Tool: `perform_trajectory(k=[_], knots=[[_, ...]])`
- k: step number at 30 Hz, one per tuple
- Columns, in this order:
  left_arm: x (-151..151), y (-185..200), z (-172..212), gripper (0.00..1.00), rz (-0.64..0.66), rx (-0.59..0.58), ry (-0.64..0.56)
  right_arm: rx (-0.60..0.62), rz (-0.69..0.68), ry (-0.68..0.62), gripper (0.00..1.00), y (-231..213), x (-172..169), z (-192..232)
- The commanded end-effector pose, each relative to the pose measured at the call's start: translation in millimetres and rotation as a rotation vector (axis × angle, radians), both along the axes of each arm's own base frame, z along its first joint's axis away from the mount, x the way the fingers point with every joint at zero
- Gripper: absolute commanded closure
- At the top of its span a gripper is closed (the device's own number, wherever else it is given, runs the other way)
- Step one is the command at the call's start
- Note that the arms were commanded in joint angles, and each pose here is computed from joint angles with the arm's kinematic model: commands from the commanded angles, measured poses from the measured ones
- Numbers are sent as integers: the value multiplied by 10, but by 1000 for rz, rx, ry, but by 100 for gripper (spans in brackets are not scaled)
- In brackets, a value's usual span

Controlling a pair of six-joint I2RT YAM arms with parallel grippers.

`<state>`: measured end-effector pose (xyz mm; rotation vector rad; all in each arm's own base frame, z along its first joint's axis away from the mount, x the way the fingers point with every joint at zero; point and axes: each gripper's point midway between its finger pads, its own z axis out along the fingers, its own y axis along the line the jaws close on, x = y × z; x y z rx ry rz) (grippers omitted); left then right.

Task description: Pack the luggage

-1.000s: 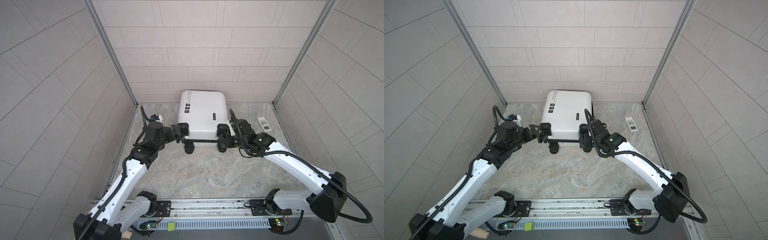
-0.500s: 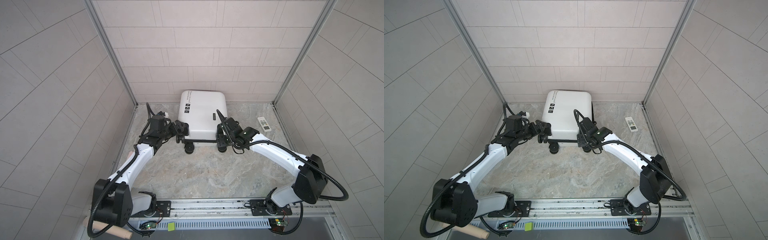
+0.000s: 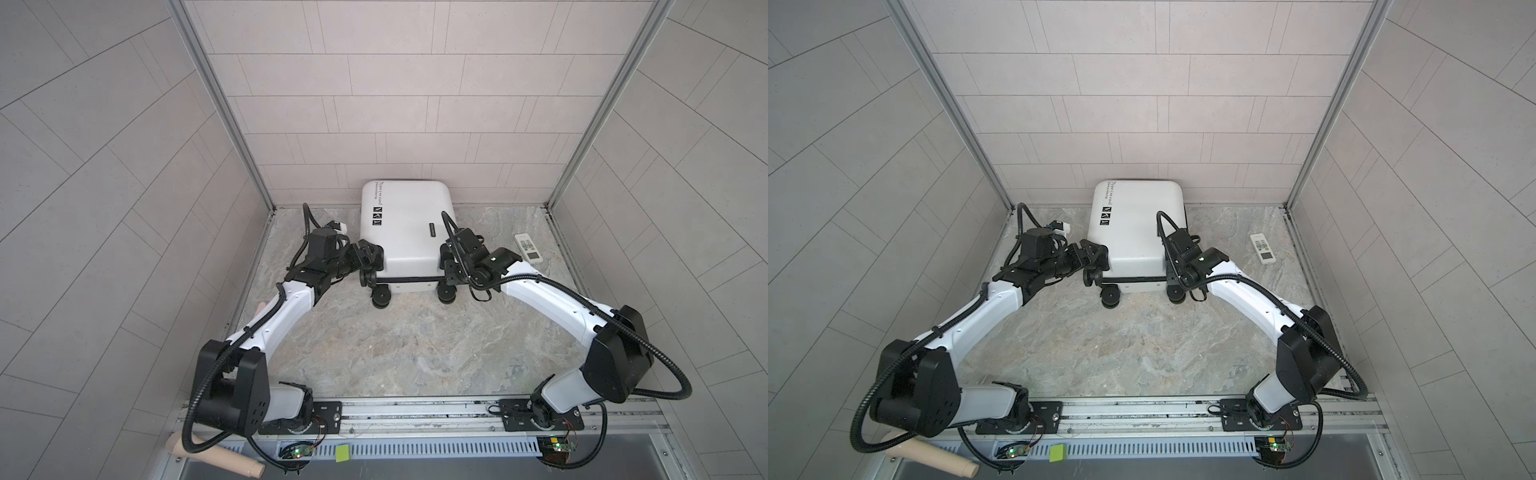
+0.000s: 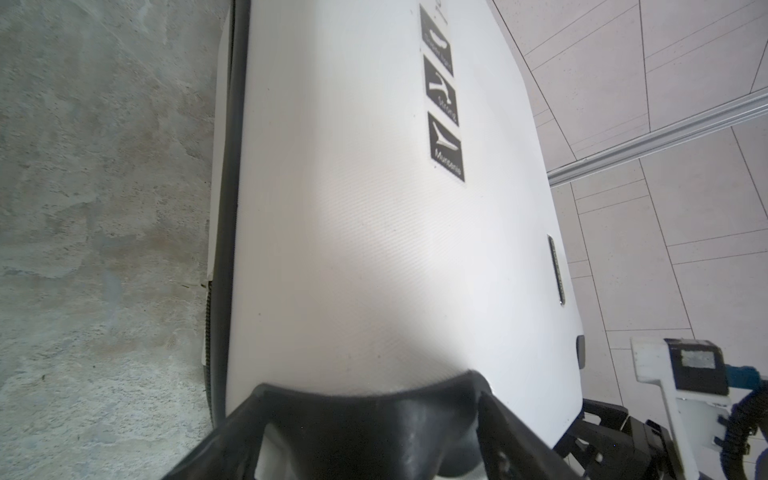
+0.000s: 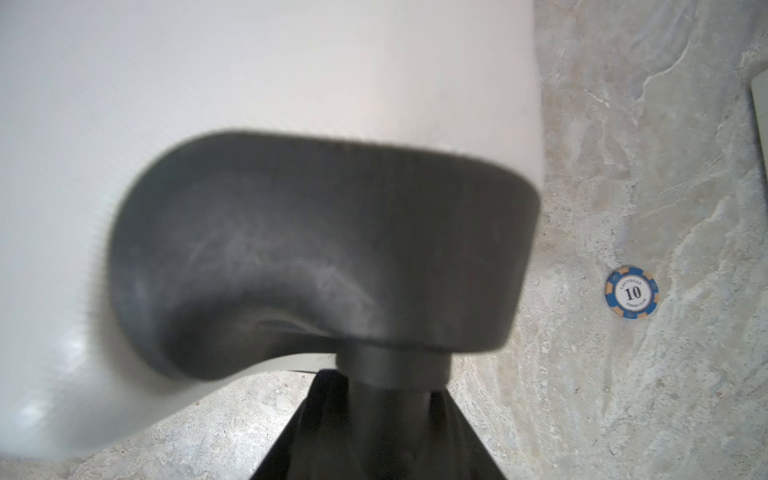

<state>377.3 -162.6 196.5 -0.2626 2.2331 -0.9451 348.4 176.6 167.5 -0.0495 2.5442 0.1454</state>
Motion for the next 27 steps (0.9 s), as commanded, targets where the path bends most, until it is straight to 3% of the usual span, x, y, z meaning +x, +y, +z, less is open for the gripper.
perform_trajectory(k=[1,15,20,27], knots=[[65,-256,247,16,-77,-23,-90,4,24,-15,68,-100,-42,93],[-31,-860,419,18,-198,-36,-165,49,-20,39,70,-634,17,35],[-48,-814,623,19,-197,0,-236,56,-18,66,70,-814,64,20],[-42,-496,939,19,-155,74,-351,65,-15,37,51,-828,154,183]])
